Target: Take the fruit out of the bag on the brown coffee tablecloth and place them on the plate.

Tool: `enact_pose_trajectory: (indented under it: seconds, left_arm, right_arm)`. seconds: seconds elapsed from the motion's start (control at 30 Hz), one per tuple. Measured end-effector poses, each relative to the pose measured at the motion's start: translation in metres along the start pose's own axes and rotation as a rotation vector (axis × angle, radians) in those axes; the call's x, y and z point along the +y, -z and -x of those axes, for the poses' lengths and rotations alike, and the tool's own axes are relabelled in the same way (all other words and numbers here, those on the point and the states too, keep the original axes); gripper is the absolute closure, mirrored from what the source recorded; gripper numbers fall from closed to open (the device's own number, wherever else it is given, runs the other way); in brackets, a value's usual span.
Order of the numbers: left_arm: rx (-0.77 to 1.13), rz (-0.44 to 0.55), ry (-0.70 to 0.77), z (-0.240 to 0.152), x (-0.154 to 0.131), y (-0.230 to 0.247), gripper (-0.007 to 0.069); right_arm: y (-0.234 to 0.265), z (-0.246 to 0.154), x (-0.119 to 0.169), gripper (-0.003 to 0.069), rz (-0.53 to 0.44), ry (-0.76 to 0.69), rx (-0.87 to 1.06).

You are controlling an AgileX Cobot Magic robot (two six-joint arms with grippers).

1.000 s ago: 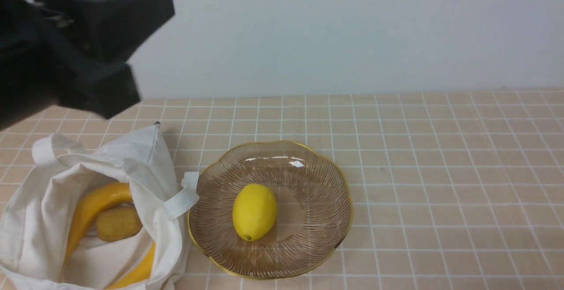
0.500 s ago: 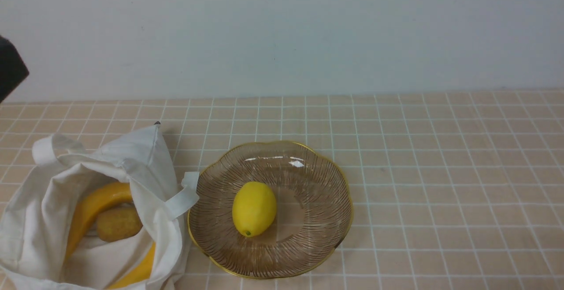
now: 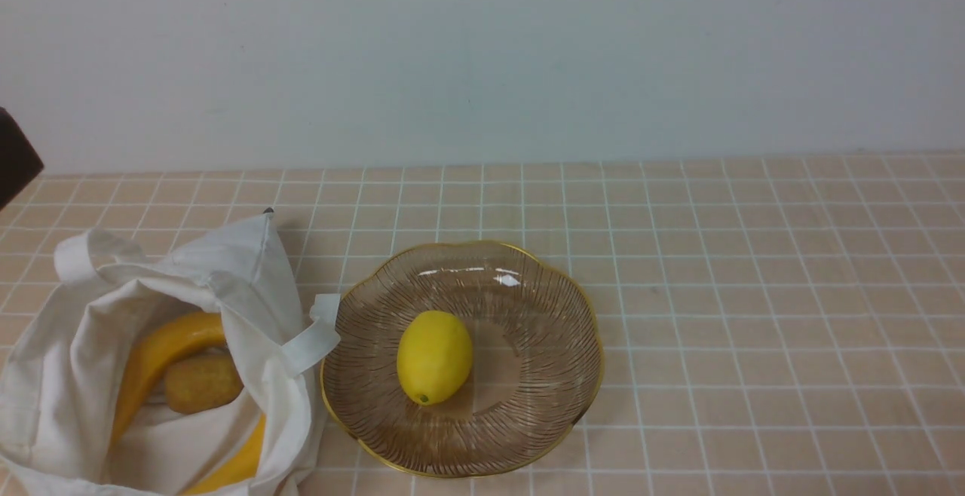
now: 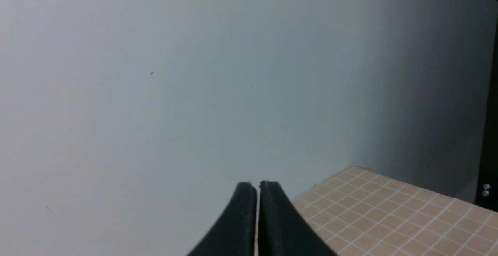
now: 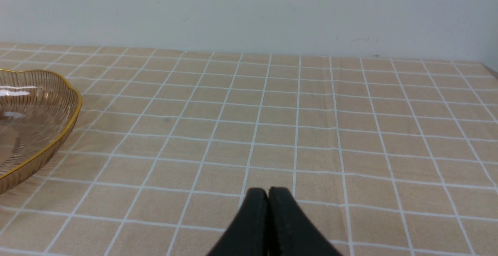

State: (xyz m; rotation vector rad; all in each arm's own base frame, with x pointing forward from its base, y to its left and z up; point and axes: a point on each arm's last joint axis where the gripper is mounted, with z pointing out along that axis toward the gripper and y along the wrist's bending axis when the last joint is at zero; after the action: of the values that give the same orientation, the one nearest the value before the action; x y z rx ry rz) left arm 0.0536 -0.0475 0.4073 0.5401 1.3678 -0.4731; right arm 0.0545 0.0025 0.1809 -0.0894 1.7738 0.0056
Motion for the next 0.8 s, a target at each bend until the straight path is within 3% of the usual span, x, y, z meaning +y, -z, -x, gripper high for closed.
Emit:
enact_pose_trajectory:
  seconds: [0.33,0.43,0.67,0.8]
  left_arm:
    - [0.013,0.072,-0.019,-0.007,0.006,0.002,0.0633]
    - [0.058,0.166,0.021,-0.025,0.011,0.008,0.0633]
    - [0.152,0.534,0.142,-0.106,0.021,0.039,0.0633]
    - [0.224,0.647,0.119,-0.161,0.020,0.052,0.0633]
  right_arm:
    - [0.000,0.000,0.000,0.0673,0.000,0.000,0.000]
    - [0.000,0.000,0.000,0.0673,0.000,0.000,0.000]
    - [0.000,0.000,0.000,0.0673,0.000,0.000,0.000]
    - [0.000,0.000,0.000,0.0673,0.000,0.000,0.000]
